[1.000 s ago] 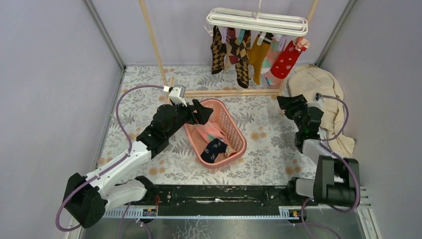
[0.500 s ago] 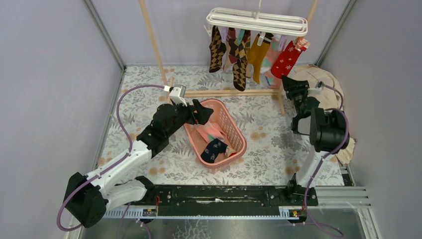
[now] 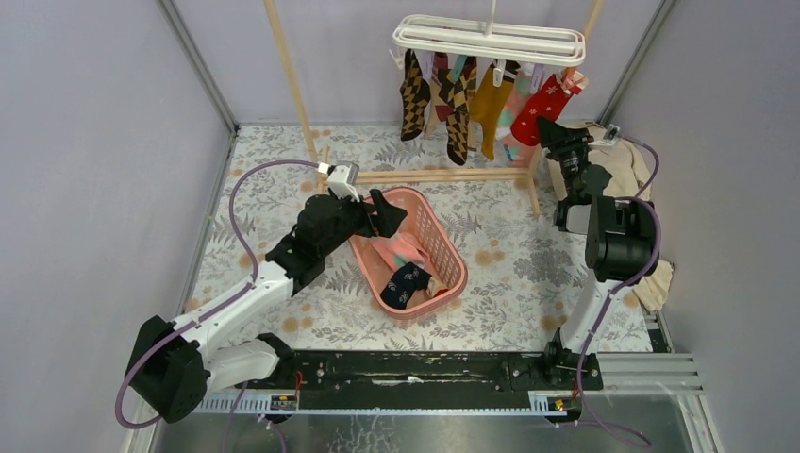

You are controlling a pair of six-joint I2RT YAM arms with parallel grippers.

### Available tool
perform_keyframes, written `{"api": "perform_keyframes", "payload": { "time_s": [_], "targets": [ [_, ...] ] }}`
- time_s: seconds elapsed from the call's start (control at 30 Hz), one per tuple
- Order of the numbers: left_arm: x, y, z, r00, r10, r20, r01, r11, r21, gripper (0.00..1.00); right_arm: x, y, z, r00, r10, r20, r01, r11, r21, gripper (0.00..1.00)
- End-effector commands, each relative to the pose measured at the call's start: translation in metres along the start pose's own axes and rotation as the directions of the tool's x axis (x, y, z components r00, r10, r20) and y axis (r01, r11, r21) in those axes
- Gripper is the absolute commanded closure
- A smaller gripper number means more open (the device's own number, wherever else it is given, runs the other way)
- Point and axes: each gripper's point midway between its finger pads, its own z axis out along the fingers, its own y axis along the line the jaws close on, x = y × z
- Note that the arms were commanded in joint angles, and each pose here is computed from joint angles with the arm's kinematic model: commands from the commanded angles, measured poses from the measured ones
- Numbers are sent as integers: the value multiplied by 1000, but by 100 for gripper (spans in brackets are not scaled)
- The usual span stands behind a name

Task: Remove the socks clipped to the hanger
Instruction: Remove the sock from the hanger.

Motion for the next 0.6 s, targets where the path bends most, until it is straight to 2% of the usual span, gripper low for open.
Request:
{"api": "perform_keyframes", "payload": {
  "time_s": [0.0, 0.13, 0.27, 0.37, 0.57],
  "targets": [
    [-11, -8, 3, 999, 2, 38, -3, 999, 39, 1, -21, 34, 13, 993, -114, 40, 118, 985, -123, 46],
    [-11, -7, 3, 999, -2, 39, 1, 999, 39, 1, -18, 50, 7, 993, -117, 22, 119, 976, -182, 73],
    [-8, -9, 4, 999, -11, 32, 10, 999, 49, 1, -15, 66, -4, 995, -98, 6, 97, 970, -223, 93],
    [-8, -10, 4, 999, -25, 30, 23, 998, 55, 1, -12, 78, -14, 995, -99, -10, 94, 967, -236, 100],
    [-12, -17, 2, 998, -37, 46, 34, 997, 76, 1, 12, 109, -36, 988, -131, -79, 109, 965, -240, 100]
  ]
}}
